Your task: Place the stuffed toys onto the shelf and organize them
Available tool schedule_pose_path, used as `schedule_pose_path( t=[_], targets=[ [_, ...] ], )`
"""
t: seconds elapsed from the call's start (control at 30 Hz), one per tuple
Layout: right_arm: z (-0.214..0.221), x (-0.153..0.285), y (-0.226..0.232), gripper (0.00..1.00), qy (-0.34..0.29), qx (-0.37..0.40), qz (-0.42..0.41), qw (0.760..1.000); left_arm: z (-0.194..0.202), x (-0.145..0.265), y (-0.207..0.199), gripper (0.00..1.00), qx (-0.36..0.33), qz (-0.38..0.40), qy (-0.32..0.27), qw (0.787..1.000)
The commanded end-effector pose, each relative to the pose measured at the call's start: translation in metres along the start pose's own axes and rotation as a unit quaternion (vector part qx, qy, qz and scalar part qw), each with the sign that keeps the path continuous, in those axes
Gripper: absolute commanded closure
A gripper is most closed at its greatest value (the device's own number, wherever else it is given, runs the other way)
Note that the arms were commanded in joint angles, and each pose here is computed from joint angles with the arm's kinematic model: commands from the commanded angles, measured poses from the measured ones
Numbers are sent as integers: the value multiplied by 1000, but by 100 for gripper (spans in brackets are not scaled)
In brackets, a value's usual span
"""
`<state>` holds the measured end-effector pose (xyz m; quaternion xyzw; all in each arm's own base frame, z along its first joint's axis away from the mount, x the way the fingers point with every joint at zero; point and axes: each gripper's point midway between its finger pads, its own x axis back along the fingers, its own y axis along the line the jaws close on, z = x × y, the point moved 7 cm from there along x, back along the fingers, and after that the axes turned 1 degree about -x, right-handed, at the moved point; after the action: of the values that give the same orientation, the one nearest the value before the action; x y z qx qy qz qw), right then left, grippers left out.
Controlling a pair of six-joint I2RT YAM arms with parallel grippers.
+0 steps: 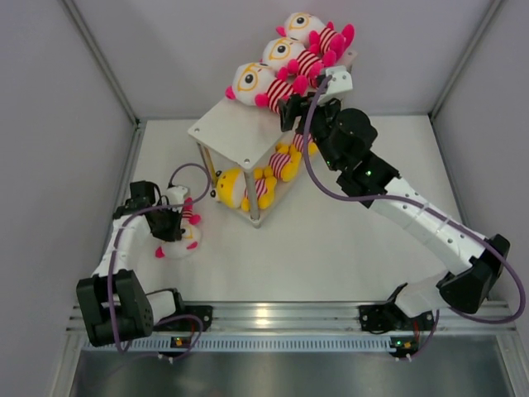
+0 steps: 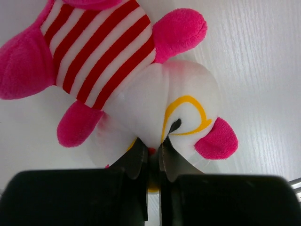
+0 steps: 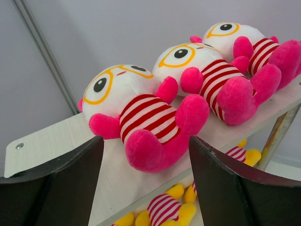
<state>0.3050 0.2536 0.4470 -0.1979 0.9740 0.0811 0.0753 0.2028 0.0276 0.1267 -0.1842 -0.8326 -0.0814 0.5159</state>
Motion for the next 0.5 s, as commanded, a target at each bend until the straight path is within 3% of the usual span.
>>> schedule_pose_path(
  t=[0.0, 0.07, 0.2, 0.47],
  targets=[
    [-36, 17, -6, 27, -53, -20, -14, 998, -18, 7, 1, 98, -38, -10, -75, 996],
    [-34, 21, -5, 27, -52, -19, -27, 998, -19, 16, -1, 100, -63, -18, -98, 993],
    [-45, 32, 11, 24, -54, -5, -118, 992, -34, 72, -4, 100, -99, -96, -165, 977],
    [-76, 52, 43, 20, -64, 7, -290, 955, -61, 201, -48, 100, -155, -97, -252, 950]
  ],
)
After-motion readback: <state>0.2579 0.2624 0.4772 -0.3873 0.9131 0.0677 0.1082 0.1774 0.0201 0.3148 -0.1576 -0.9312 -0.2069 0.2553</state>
